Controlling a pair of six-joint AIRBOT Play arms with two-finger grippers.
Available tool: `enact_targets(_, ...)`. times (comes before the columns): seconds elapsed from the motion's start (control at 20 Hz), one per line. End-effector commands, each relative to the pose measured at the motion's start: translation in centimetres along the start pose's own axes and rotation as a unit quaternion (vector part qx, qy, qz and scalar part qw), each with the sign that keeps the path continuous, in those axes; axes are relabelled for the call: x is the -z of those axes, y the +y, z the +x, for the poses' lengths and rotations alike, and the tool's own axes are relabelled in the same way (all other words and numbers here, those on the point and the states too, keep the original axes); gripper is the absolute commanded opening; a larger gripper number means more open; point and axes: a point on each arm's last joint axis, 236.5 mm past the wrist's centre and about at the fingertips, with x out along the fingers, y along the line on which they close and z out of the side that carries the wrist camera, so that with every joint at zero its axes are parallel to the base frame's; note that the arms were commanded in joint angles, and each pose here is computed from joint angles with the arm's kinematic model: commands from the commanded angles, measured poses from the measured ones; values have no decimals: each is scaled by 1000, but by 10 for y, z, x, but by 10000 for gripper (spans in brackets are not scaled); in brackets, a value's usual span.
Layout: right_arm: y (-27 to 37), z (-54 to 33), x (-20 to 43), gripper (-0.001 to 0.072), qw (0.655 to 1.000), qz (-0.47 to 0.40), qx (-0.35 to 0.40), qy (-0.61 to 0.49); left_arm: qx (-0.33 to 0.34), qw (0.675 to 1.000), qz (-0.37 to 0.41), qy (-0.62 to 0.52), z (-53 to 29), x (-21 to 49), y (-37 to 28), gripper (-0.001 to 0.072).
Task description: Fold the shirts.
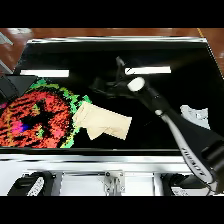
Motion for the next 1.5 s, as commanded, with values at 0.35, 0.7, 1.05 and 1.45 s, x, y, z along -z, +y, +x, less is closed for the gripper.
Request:
enact_targets(0.35, -185, -89, 157, 685, 933, 63, 216, 282, -80, 983, 28, 162, -15, 77, 41, 36)
enact_targets(0.7, -210, -59, 176, 684, 947, 132, 199, 214, -123, 981, 19, 149, -40, 79, 40, 36)
enact_targets(1.05, -181, -12, 153, 680, 963, 215, 79, 144, -128, 981, -6, 145, -40, 79, 41, 36)
enact_targets(1.45, -157, -90, 33, 60, 994, 103, 12, -17, -128, 981, -6, 145, -40, 79, 41, 36)
